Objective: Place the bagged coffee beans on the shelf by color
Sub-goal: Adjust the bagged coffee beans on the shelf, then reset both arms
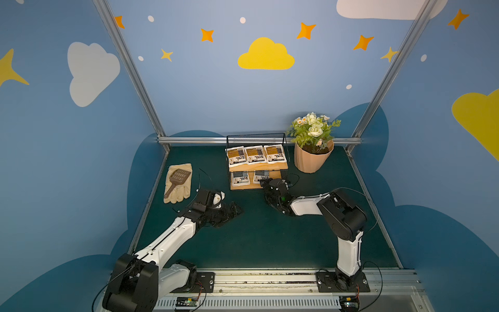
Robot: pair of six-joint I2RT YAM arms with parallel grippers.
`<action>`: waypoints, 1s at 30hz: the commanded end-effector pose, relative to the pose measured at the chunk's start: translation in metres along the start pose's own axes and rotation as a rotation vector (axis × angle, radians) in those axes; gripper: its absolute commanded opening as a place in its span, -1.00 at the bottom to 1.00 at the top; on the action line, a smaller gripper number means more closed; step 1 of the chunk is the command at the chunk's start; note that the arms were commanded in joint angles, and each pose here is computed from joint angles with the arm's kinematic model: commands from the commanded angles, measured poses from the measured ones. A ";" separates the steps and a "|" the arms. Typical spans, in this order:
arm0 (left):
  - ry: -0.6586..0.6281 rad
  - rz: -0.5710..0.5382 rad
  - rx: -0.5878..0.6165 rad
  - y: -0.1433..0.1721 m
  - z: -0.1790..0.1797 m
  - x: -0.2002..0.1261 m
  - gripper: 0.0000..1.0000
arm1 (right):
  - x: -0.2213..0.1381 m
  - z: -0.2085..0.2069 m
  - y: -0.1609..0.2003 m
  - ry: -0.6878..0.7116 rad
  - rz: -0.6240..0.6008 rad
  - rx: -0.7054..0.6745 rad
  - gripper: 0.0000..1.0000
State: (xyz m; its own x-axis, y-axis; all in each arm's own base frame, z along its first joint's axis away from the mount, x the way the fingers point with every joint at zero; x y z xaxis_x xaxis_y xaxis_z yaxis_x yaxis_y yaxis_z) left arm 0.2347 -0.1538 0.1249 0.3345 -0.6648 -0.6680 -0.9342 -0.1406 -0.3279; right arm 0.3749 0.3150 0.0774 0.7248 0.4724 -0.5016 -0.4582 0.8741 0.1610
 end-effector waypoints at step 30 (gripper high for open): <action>-0.258 -0.358 0.104 -0.038 0.012 -0.053 1.00 | -0.217 -0.019 -0.018 0.105 0.072 -0.594 0.93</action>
State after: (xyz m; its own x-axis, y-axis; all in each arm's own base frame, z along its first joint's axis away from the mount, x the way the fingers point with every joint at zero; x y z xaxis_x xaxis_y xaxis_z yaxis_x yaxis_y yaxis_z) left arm 0.2482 -0.1157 0.1563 0.6067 -0.4528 -0.6533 -0.7884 -0.2378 -0.5674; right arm 0.2258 0.2219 0.1784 0.6268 0.5761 -0.5246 -0.7341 0.6624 -0.1496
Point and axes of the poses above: each gripper's point midway between its finger pads, its own x axis out along the fingers, its own z axis along the line the jaws close on, y = z × x, the point moved 3 cm from there along -x, back along the fingers, and after that the axes turned 13 degrees about x, right-handed, at the moved point
